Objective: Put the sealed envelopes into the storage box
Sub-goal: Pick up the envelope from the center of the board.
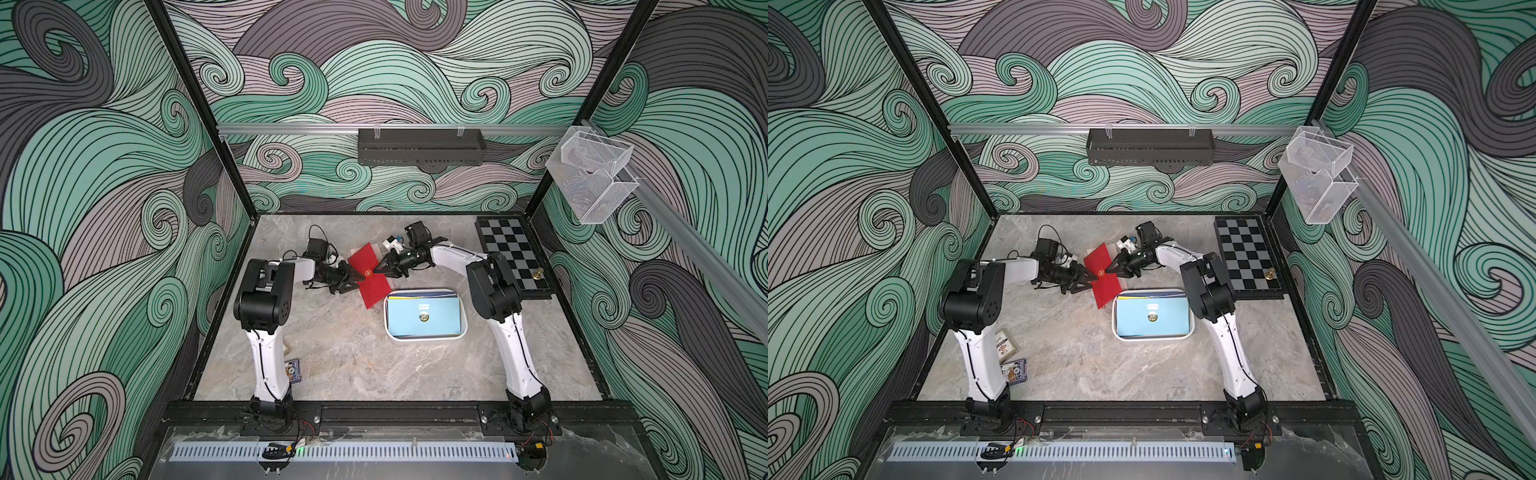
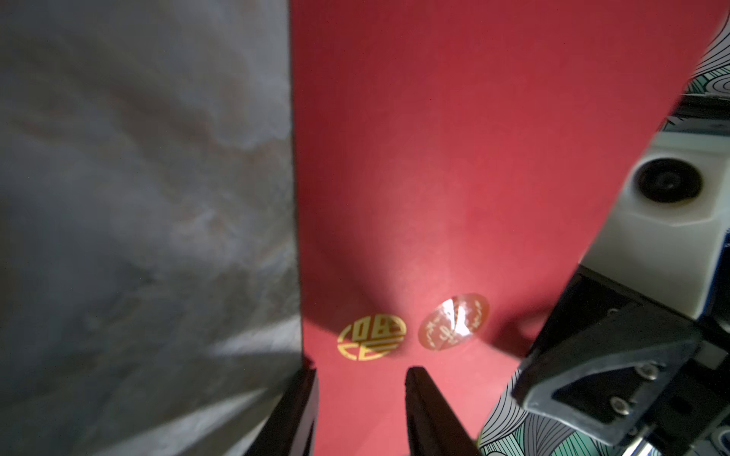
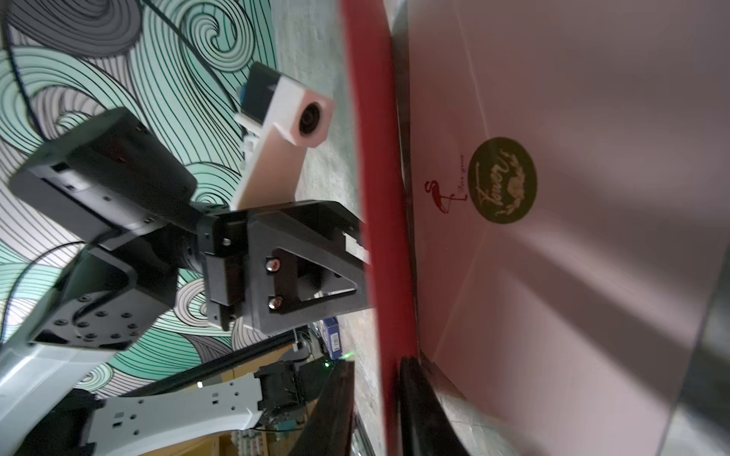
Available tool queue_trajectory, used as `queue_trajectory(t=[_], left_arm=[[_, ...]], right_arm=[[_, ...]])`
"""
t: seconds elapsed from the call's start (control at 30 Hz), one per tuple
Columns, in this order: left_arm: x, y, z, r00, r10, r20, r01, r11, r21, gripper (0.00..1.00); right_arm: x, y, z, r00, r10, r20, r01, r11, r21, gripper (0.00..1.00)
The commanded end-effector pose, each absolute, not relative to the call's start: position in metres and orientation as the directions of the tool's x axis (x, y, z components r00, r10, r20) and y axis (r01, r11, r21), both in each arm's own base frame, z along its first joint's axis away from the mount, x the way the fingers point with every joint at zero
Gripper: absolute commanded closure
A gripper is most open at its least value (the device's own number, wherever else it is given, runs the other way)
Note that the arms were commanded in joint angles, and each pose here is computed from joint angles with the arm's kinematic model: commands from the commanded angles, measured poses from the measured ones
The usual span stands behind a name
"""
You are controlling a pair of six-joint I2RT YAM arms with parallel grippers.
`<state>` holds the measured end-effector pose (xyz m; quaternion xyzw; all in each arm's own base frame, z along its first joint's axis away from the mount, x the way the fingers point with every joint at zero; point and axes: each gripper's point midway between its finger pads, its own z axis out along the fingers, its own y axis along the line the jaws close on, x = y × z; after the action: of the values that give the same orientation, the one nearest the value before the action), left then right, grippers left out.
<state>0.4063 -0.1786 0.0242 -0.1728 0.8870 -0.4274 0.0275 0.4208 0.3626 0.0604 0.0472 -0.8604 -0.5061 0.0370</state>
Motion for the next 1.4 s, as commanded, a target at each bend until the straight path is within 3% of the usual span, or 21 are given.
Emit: queue_trajectory(t=[0.0,0.07,0.3,0.5,0.8,1.13,1.37], left_arm=[[0.374,-0.159,-0.021,-0.905,-0.387,0.173,-0.406,0.67,-0.621,0.57],[0.38,-0.156,-0.006,-0.908,-0.396,0.133,-0.386,0.674,-0.63,0.54],[0.391,-0.137,0.081,-0.89,-0.452,-0.061,-0.279,0.644,-0.712,0.48],[0.372,-0.155,0.17,-0.894,-0.393,-0.216,-0.021,0.518,-0.855,0.43],[0.327,-0.18,0.263,-0.871,-0.309,-0.383,0.284,0.321,-0.904,0.38],[0.307,-0.211,0.263,-0.883,-0.216,-0.417,0.345,0.306,-0.887,0.46],[0.304,-0.198,0.251,-0.868,-0.233,-0.438,0.307,0.442,-0.843,0.52]], right_arm=[[0.429,0.367,0.067,-0.99,-0.128,-0.053,-0.111,0.502,0.858,0.92],[0.436,0.369,0.082,-0.988,-0.123,-0.09,-0.139,0.491,0.86,0.99],[0.439,0.367,0.156,-0.969,-0.102,-0.225,-0.247,0.444,0.861,1.0],[0.403,0.353,0.221,-0.946,-0.072,-0.317,-0.323,0.319,0.891,1.0],[0.334,0.333,0.258,-0.95,-0.06,-0.306,-0.312,0.173,0.934,1.0],[0.31,0.333,0.265,-0.954,-0.094,-0.286,-0.296,0.113,0.949,1.0],[0.311,0.327,0.275,-0.948,-0.082,-0.307,-0.315,0.123,0.941,1.0]])
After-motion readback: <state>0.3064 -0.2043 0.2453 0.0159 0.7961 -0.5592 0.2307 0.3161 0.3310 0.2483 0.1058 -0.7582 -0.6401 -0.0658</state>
